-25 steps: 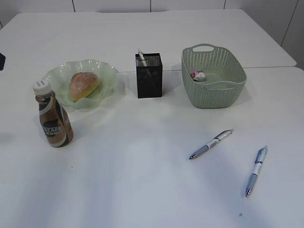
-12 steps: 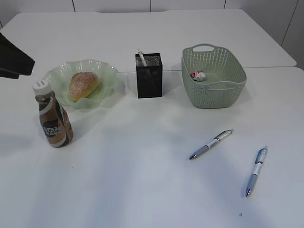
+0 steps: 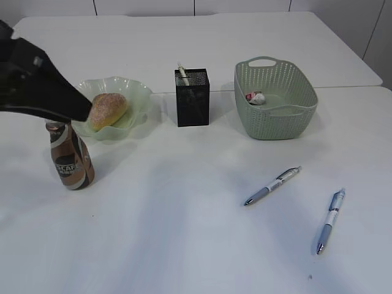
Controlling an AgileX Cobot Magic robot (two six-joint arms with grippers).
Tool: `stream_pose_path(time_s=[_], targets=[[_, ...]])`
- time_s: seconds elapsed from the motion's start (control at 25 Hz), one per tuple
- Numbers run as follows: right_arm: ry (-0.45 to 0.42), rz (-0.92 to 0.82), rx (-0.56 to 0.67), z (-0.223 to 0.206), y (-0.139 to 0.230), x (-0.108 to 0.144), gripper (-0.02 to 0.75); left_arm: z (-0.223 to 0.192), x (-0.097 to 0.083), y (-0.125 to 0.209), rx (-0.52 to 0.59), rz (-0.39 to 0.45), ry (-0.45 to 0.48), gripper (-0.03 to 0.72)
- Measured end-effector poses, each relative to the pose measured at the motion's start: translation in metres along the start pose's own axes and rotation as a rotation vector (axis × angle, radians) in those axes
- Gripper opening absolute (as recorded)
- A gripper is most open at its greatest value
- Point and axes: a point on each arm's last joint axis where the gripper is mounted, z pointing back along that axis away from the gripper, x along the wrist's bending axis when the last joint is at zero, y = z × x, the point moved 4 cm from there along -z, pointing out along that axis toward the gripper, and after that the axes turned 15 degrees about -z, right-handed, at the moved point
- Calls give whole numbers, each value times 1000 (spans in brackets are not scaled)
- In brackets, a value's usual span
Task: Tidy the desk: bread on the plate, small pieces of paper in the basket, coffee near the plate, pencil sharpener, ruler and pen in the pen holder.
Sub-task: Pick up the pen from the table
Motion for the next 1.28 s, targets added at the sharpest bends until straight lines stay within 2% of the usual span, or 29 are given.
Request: stream_pose_path(time_s=[0.6, 0.72, 0.76, 0.88, 1.0, 1.04, 1.12, 1.2, 1.28], targets=[[30, 16, 6, -4, 1, -5, 317, -64, -18, 1, 98, -83, 70, 243], [-1, 9, 18, -4, 3, -1, 317, -69, -18, 1, 97, -91, 68, 243], [-40, 4, 40, -5, 6, 4, 317, -70, -18, 1, 98, -92, 67, 243], [-80, 1, 108, -16, 20, 12, 317, -74, -16, 1, 100, -90, 64, 243], [-79, 7, 131, -21, 25, 13, 317, -74, -16, 1, 98, -92, 63, 243], [-59, 29, 224, -41, 48, 14, 317, -74, -16, 1, 96, -94, 61, 243], [-42, 46, 300, -56, 68, 14, 317, -74, -16, 0, 93, -94, 59, 243], [-28, 61, 350, -66, 82, 13, 317, -74, -16, 0, 89, -92, 57, 243], [-28, 61, 350, -66, 82, 13, 317, -74, -15, -1, 84, -92, 54, 243]])
